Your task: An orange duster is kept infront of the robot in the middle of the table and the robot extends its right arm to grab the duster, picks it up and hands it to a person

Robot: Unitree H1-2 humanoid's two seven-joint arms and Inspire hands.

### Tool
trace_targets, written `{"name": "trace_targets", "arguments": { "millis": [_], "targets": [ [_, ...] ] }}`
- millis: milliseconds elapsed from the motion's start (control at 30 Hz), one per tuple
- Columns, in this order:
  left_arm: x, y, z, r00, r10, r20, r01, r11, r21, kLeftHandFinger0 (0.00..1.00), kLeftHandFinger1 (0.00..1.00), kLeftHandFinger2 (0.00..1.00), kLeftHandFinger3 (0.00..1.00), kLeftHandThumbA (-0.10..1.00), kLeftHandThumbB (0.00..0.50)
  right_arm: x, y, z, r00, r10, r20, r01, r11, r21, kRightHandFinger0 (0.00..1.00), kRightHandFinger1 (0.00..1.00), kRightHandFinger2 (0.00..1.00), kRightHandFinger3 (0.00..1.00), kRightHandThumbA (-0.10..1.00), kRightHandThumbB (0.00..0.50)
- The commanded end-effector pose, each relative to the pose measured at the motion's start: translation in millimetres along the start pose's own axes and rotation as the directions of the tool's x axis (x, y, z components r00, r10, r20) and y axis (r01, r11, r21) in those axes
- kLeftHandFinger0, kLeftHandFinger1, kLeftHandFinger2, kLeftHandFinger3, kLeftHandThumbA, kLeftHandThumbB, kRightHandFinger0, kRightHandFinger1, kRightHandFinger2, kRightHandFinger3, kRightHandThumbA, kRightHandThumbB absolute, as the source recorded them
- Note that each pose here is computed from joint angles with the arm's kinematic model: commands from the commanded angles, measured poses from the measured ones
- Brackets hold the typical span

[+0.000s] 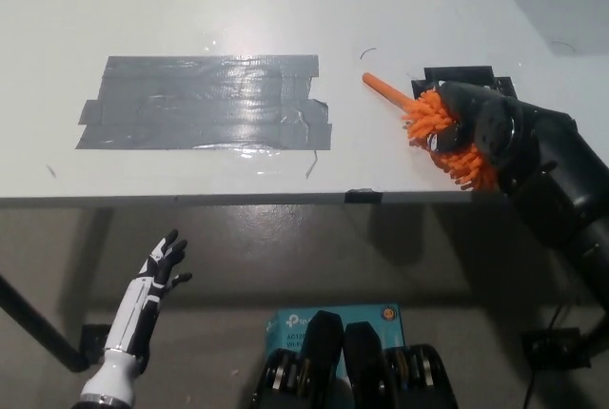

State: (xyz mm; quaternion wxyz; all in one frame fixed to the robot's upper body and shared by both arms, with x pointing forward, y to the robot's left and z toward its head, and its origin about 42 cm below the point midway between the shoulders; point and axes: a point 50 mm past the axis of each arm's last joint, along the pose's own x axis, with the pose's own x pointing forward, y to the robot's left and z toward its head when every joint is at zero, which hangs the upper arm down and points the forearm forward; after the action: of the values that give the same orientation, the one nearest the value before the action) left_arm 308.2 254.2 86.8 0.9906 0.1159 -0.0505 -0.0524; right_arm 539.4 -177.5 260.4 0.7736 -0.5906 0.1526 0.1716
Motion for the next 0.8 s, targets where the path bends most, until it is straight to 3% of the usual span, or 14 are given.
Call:
{"name": "trace_targets", "arguments": {
  "millis": [0,67,133,233,267,300,367,400,433,500,567,633,667,767],
  "targets": [
    [5.4,5.3,11.6,0.998,-0.001,0.067,0.001,1.0,0.001,0.87,1.0,1.0,1.0,1.0,0.142,-4.9,-12.1,3.3,1.0,0.002,0.008,-0.002,1.0,0.005,0.18,0.46,0.5,1.0,-0.1,0.115],
    [7.3,5.3,12.3,0.998,0.0,0.069,0.0,1.0,0.0,0.86,0.99,1.0,1.0,1.0,0.138,-3.8,-11.6,1.2,1.0,-0.006,-0.002,0.006,1.0,-0.002,0.27,0.56,0.57,1.0,-0.1,0.113],
    [7.5,5.6,12.8,0.998,0.001,0.068,-0.001,1.0,0.0,0.85,0.98,1.0,1.0,1.0,0.13,-3.3,-10.2,-1.7,1.0,-0.02,0.004,0.02,0.999,0.041,0.16,0.45,0.47,1.0,-0.1,0.132],
    [7.8,5.9,12.7,0.998,0.004,0.06,-0.004,1.0,-0.012,0.85,0.97,1.0,1.0,1.0,0.126,-3.5,-7.3,-11.5,0.992,-0.123,0.033,0.115,0.975,0.189,0.08,0.47,0.4,0.96,-0.1,0.169],
    [8.6,5.9,13.5,0.998,0.004,0.062,-0.003,1.0,-0.01,0.85,0.97,1.0,1.0,1.0,0.125,-3.7,-8.2,-12.9,0.99,-0.138,0.035,0.128,0.969,0.21,0.08,0.49,0.42,0.89,-0.1,0.17],
    [9.1,6.5,14.1,0.998,0.004,0.065,-0.003,1.0,-0.007,0.84,0.96,1.0,1.0,1.0,0.111,-2.9,-8.3,-18.4,0.98,-0.19,0.052,0.165,0.936,0.312,0.09,0.53,0.41,0.43,-0.1,0.191],
    [10.1,7.4,14.6,0.998,0.005,0.069,-0.005,1.0,-0.007,0.84,0.95,1.0,1.0,1.0,0.115,-1.6,-9.5,-27.5,0.965,-0.253,0.063,0.186,0.838,0.513,0.17,0.67,0.59,0.34,-0.1,0.177],
    [10.9,8.2,15.1,0.998,0.007,0.07,-0.007,1.0,-0.008,0.83,0.95,1.0,1.0,1.0,0.113,-2.8,-12.9,-33.6,0.954,-0.289,0.077,0.171,0.739,0.652,0.23,0.74,0.8,0.5,-0.1,0.169],
    [10.9,8.5,15.0,0.998,0.007,0.07,-0.007,1.0,-0.007,0.83,0.95,1.0,1.0,1.0,0.112,-3.8,-14.8,-35.6,0.951,-0.299,0.076,0.159,0.685,0.711,0.24,0.74,0.87,0.62,-0.1,0.189],
    [10.6,8.0,14.3,0.998,0.009,0.067,-0.008,1.0,-0.01,0.83,0.94,1.0,1.0,1.0,0.105,-8.5,-21.8,-40.0,0.944,-0.323,0.069,0.121,0.534,0.837,0.07,0.61,0.95,0.84,-0.1,0.189],
    [9.8,8.0,13.6,0.998,0.011,0.062,-0.01,1.0,-0.013,0.83,0.93,0.99,1.0,1.0,0.109,-14.0,-27.0,-42.4,0.933,-0.349,0.09,0.07,0.419,0.905,0.02,0.57,0.93,0.98,-0.1,0.19],
    [9.8,7.9,13.0,0.998,0.012,0.062,-0.011,1.0,-0.012,0.83,0.92,0.99,1.0,1.0,0.115,-17.1,-30.2,-43.9,0.928,-0.355,0.108,0.012,0.32,0.947,0.01,0.57,0.93,1.0,-0.1,0.168],
    [10.1,7.9,12.0,0.998,0.009,0.065,-0.008,1.0,-0.007,0.82,0.91,0.98,1.0,1.0,0.114,-20.2,-33.9,-45.0,0.921,-0.348,0.177,-0.125,0.165,0.978,0.0,0.52,0.88,1.0,-0.1,0.15],
    [8.3,7.1,10.9,0.998,0.009,0.061,-0.009,1.0,-0.007,0.82,0.9,0.98,1.0,1.0,0.121,-20.8,-31.7,-45.2,0.902,-0.351,0.249,-0.261,0.014,0.965,0.0,0.48,0.82,1.0,-0.1,0.147]
  ]
}}
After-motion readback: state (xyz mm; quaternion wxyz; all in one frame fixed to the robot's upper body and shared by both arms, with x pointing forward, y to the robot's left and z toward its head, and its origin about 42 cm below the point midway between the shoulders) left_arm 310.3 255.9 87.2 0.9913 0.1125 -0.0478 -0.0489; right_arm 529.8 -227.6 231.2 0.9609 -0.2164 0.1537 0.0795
